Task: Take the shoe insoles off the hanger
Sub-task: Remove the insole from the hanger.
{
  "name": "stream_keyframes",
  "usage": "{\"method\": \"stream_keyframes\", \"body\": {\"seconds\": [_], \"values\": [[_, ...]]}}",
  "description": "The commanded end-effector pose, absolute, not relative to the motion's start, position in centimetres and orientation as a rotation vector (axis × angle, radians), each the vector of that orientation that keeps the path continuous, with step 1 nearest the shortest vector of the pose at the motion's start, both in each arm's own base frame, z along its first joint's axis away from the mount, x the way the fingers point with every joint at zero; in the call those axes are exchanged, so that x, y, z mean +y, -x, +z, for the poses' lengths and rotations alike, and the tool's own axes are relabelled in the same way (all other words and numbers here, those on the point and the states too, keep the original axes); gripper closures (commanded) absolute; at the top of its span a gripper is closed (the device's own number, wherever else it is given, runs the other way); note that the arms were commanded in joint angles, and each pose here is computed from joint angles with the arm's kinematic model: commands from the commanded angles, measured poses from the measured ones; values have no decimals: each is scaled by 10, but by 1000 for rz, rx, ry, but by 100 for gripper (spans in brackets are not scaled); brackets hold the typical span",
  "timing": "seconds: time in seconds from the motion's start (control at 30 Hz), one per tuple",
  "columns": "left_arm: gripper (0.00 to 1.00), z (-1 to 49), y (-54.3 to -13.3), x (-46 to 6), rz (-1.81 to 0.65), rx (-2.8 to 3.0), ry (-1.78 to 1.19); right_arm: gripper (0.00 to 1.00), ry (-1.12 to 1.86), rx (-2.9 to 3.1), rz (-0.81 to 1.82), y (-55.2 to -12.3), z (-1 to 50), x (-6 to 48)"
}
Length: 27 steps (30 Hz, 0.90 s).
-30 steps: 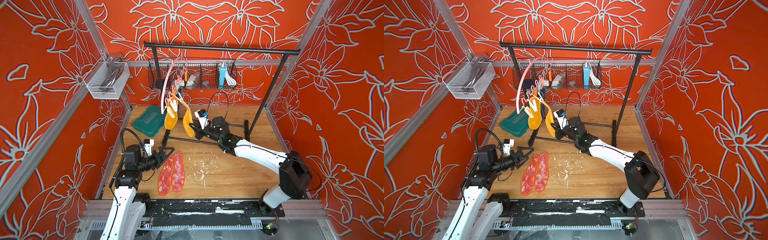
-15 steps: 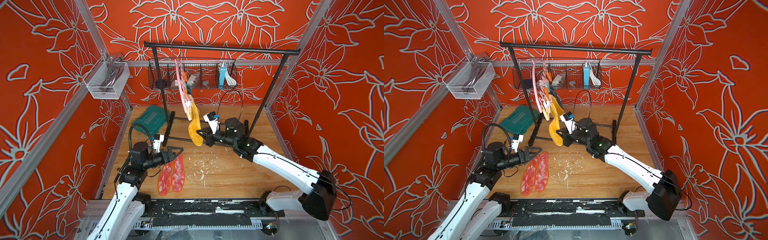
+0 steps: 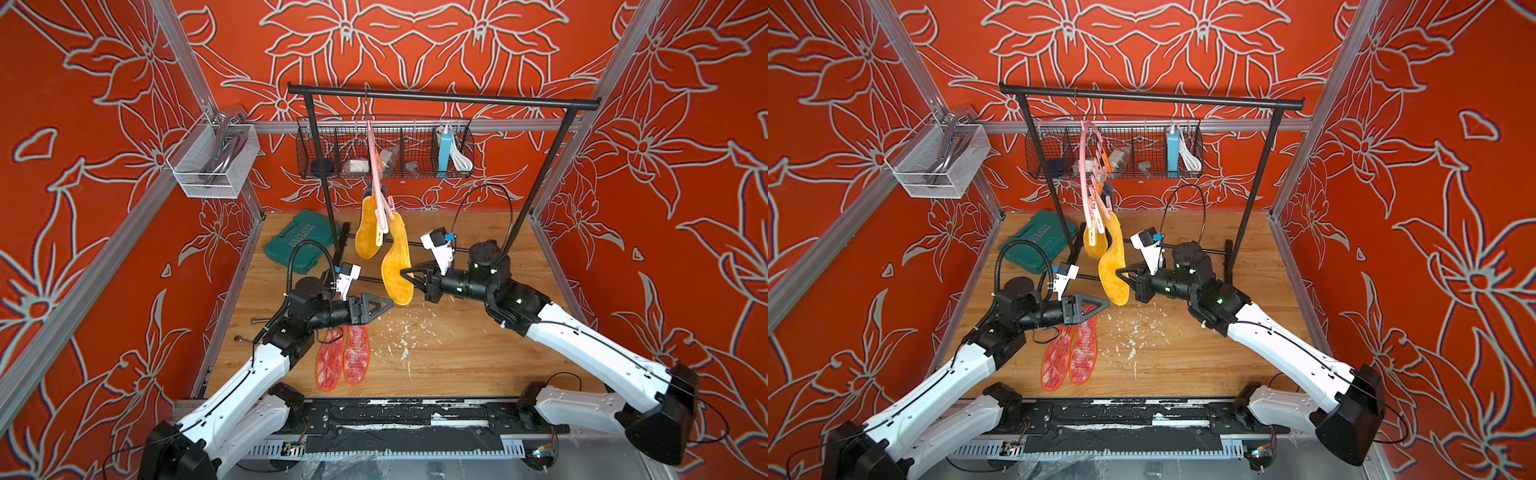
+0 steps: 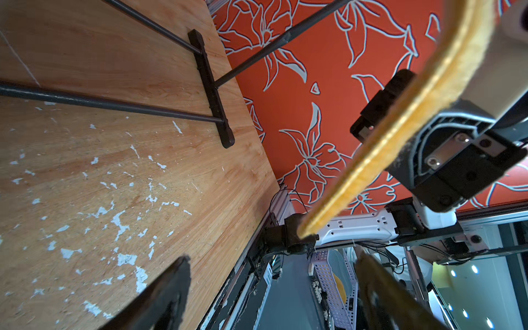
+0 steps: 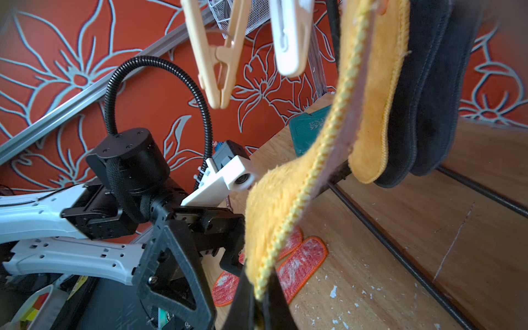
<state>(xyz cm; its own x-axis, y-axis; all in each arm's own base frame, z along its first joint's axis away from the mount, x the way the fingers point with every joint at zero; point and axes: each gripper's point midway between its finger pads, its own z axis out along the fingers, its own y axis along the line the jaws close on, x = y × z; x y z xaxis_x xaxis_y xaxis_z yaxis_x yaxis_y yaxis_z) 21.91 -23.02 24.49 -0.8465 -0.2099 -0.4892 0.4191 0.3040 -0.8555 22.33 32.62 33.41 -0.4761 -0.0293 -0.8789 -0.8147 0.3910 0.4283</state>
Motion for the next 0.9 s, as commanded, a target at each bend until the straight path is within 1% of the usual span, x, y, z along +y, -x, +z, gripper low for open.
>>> {"method": "stream_keyframes", "body": {"seconds": [0.0,0.07,0.2,0.3,0.37,0.4,0.43,0.5,0.57,0.6,0.67,0.87], "values": [[22,285,-219,-242,-1605,1893,-315,99,720,1822,1255,-213,335,326],[30,290,-216,-251,-1633,1867,-362,99,706,1828,1270,-212,334,326],[40,296,-211,-262,-1666,1835,-420,99,698,1839,1285,-210,333,325],[54,300,-211,-262,-1659,1808,-434,99,699,1845,1290,-209,330,325],[70,302,-211,-262,-1658,1803,-433,99,692,1848,1285,-210,329,324],[89,303,-211,-263,-1660,1801,-434,99,687,1850,1280,-211,329,324],[100,303,-211,-262,-1658,1802,-425,99,687,1849,1274,-211,328,323],[100,302,-210,-261,-1658,1803,-422,96,690,1843,1260,-212,328,323],[100,302,-209,-262,-1671,1808,-424,84,671,1844,1235,-216,327,321],[100,301,-208,-262,-1683,1815,-418,76,652,1848,1217,-220,327,319],[100,303,-205,-263,-1716,1807,-420,68,627,1845,1187,-225,328,317],[100,299,-200,-263,-1755,1834,-412,57,576,1817,1097,-242,336,313]]}}
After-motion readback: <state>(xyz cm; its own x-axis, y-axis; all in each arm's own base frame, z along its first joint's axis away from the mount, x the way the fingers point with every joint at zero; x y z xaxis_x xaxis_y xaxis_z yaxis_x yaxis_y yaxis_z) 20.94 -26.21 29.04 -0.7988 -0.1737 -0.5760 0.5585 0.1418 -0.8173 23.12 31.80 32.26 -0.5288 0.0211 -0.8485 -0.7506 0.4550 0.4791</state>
